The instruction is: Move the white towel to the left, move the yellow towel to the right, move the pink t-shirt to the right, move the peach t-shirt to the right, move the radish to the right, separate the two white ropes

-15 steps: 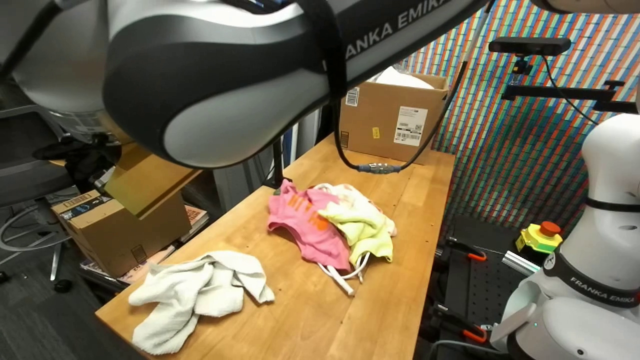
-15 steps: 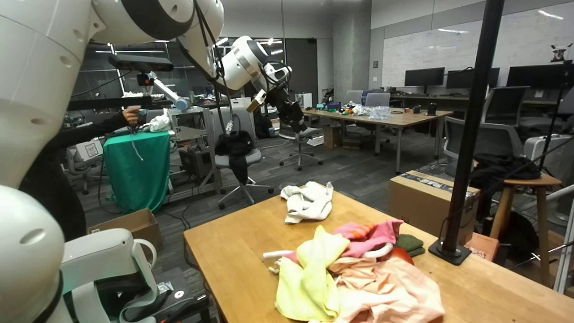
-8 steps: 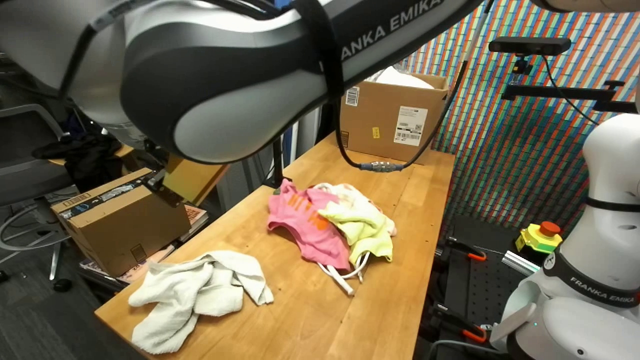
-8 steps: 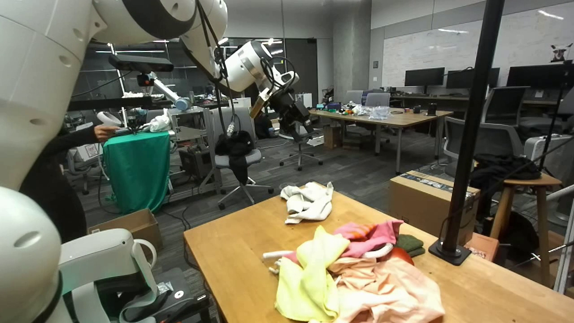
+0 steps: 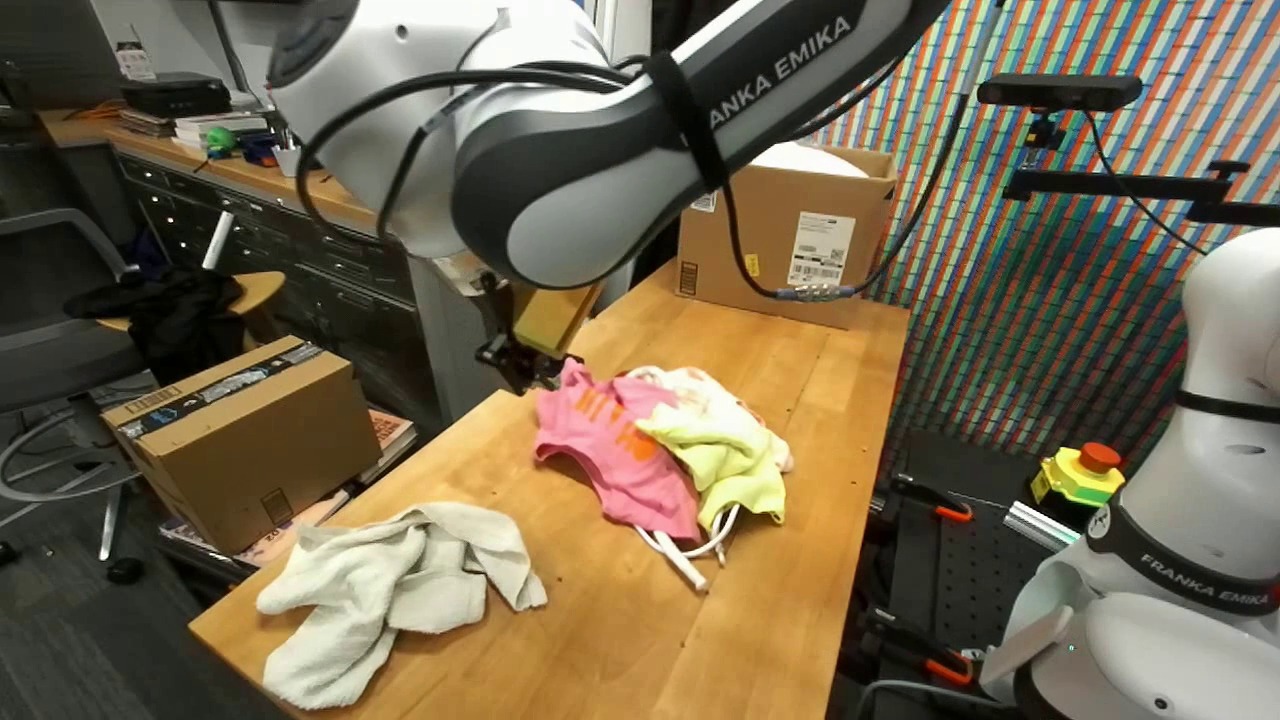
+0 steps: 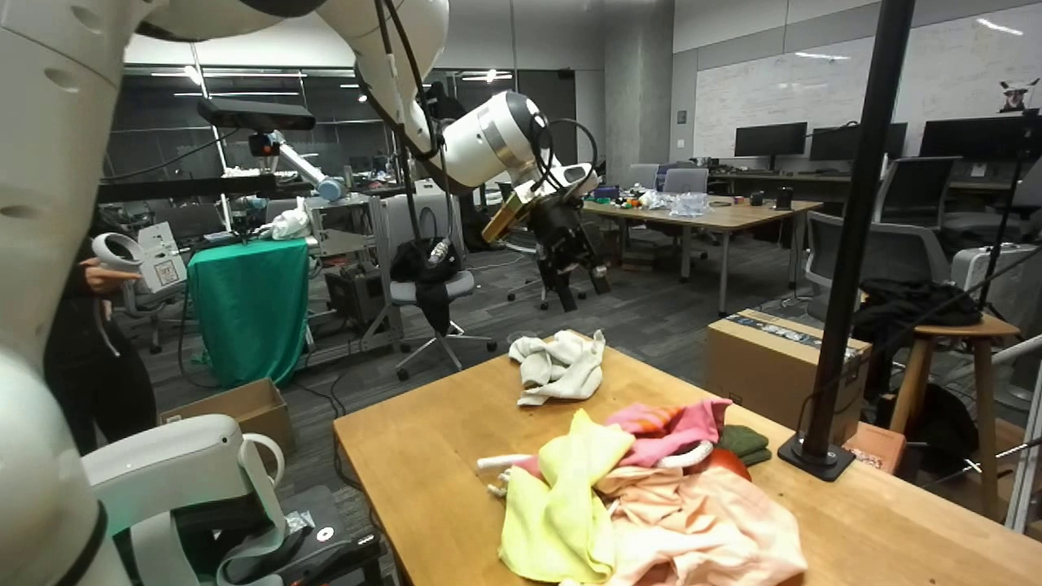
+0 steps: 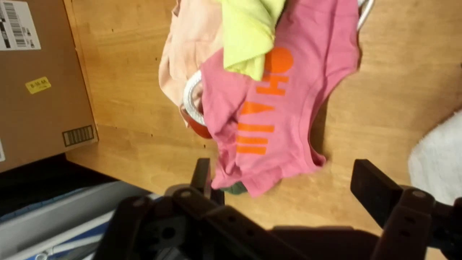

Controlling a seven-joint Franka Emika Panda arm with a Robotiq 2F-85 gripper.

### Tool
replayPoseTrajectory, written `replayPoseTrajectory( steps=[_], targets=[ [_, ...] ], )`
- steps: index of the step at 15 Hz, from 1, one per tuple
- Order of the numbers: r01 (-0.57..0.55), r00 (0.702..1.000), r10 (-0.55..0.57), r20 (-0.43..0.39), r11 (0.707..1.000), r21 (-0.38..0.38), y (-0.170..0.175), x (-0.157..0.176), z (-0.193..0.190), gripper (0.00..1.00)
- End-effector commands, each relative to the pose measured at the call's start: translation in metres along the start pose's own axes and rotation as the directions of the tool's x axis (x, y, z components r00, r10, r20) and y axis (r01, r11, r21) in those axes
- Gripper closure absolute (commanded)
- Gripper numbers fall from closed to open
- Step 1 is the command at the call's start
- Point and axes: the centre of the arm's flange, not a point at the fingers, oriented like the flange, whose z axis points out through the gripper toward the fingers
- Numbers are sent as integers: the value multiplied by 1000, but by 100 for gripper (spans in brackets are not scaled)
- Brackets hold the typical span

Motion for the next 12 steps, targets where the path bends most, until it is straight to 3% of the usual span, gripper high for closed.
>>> replayPoseTrajectory(
  steps=[1, 7, 12],
  targets=[
    [94, 991, -101, 88, 992, 80, 48, -42, 42, 0],
    [260, 942, -285, 175, 954, 152, 68, -85, 113, 0],
    [409, 891, -441, 109, 883, 232, 72, -101, 152, 0]
  ],
)
